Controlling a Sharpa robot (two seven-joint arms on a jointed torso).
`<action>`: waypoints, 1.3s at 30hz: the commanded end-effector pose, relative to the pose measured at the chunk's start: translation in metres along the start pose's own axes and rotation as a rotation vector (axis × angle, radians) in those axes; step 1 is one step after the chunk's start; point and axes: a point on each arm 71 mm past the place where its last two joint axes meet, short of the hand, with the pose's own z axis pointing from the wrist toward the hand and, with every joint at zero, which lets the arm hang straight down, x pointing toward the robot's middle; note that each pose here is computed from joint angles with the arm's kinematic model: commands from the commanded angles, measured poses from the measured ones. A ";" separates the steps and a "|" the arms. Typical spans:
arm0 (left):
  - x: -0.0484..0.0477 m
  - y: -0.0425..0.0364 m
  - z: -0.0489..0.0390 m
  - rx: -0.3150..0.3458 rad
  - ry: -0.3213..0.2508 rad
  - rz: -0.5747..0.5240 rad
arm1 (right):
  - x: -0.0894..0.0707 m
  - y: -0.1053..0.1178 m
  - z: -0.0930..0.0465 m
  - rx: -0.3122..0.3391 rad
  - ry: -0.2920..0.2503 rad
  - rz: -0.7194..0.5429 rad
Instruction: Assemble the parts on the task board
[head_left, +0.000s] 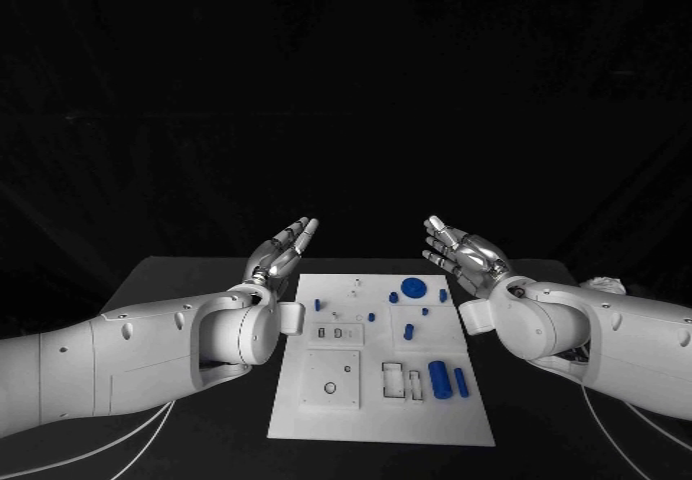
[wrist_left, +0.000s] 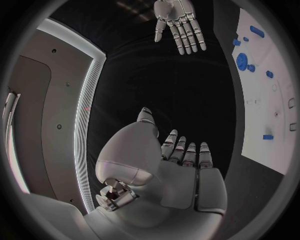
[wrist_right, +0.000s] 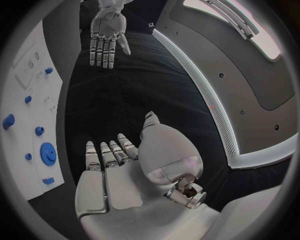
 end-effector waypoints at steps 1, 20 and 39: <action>0.0059 -0.0047 -0.0002 0.044 0.095 -0.062 | 0.006 0.001 -0.001 0.000 0.096 0.009; 0.0058 -0.0566 -0.0342 0.168 0.352 0.061 | 0.003 0.048 -0.014 -0.060 0.252 -0.581; 0.0117 -0.0973 -0.0443 0.209 0.384 0.082 | 0.026 0.119 0.009 -0.168 0.284 -1.552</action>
